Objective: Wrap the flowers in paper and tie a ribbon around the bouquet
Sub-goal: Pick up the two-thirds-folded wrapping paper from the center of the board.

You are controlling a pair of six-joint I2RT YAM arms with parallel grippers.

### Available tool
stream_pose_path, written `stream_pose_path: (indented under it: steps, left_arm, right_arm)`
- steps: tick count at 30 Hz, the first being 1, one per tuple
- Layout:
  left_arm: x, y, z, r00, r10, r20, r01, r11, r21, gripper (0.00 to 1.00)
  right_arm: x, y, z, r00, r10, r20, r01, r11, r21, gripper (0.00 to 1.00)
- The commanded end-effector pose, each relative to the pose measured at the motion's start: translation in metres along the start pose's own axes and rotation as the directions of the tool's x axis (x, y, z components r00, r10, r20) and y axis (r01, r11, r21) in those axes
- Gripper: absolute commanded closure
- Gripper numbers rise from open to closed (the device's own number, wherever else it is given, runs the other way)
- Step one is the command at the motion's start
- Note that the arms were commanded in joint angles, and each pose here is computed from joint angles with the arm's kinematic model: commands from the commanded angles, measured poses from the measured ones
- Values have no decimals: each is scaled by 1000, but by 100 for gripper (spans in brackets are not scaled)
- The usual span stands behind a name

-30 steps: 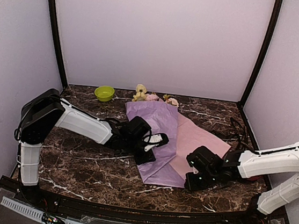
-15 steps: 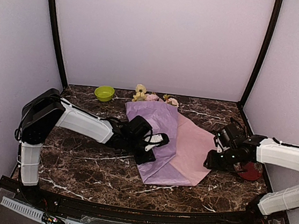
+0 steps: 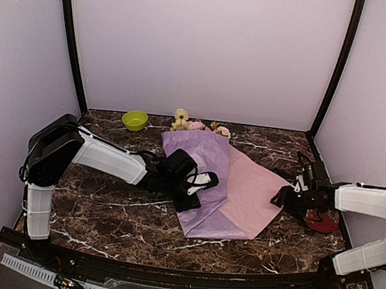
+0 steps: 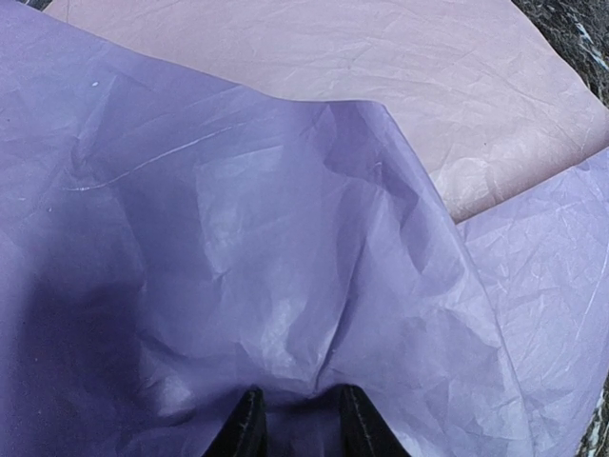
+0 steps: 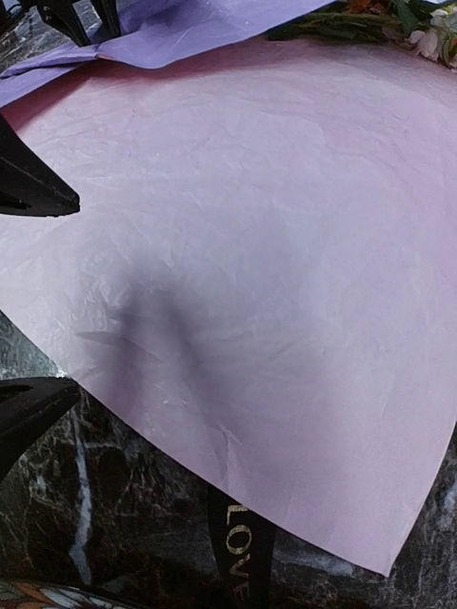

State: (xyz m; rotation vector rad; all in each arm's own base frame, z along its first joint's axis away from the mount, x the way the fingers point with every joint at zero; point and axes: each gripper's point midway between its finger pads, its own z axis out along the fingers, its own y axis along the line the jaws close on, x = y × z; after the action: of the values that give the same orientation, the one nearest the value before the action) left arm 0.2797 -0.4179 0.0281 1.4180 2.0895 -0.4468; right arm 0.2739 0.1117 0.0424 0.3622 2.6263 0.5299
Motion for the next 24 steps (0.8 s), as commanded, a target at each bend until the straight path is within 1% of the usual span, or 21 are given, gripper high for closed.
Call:
stream_pose_path:
  steps: [1,6,11,12,16,18,22,24]
  left_arm:
    - [31,-7,5,994,13,-107,-11,1000,18,72]
    - [29,-9,3,993,19,-118,-16,999,29,72]
    - [25,-6,2,993,21,-113,-19,1000,17,72]
    - [24,-7,1,993,18,-116,-16,1000,24,72]
    - [24,-6,1,993,19,-113,-17,1000,20,72]
    - [23,-6,2,994,15,-108,-14,1000,16,72]
    - [27,-8,2,993,11,-118,-8,1000,29,72]
    - [28,-8,2,993,12,-119,-9,1000,26,72]
  right_arm:
    - [-21,10,10,997,63,52,-57,993,-102,42]
    - [-21,7,17,993,112,48,-105,988,-117,42]
    - [-18,-5,16,990,130,60,-127,990,-60,41]
    - [-19,-7,11,989,130,73,-127,991,-45,40]
    - [-28,-28,-11,981,108,163,-120,990,69,30]
    - [-30,-38,-17,975,118,188,-138,986,96,28]
    - [-32,-36,-12,971,154,184,-161,987,21,27]
    - [-33,-36,-6,973,163,163,-168,986,13,27]
